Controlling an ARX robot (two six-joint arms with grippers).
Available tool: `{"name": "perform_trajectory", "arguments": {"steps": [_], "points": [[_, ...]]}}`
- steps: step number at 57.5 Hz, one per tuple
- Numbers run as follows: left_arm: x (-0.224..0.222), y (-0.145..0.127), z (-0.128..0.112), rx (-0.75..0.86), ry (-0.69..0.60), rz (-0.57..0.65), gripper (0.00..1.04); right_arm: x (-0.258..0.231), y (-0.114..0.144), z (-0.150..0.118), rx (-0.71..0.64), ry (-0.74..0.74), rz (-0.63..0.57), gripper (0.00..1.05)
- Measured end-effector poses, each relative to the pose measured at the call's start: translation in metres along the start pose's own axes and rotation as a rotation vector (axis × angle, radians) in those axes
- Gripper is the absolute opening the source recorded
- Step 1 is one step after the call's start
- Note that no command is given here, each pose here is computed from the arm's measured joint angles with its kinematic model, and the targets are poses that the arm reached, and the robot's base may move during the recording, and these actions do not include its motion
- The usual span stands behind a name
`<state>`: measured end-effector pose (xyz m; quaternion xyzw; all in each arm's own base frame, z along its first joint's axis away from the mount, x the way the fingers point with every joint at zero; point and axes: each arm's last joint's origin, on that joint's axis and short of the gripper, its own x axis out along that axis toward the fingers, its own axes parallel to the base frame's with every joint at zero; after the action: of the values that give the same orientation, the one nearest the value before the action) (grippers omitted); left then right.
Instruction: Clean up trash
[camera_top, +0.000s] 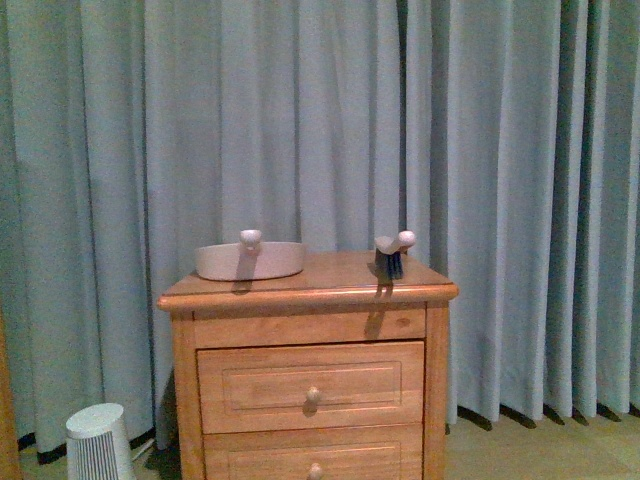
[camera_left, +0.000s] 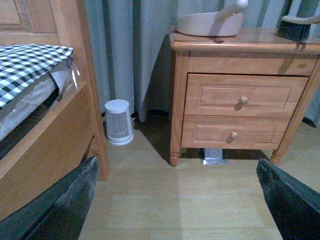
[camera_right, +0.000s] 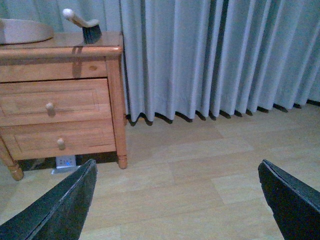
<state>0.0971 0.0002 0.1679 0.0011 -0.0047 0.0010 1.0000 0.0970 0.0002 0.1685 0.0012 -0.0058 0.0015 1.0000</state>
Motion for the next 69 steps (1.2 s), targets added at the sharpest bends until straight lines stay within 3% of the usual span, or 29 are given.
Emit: {"name": "perform_trajectory", "arguments": {"steps": [69], "points": [[0.0, 0.0, 0.0, 0.0, 0.0, 0.0, 0.97, 0.0, 0.0, 0.0, 0.0, 0.0, 0.0, 0.97]]}}
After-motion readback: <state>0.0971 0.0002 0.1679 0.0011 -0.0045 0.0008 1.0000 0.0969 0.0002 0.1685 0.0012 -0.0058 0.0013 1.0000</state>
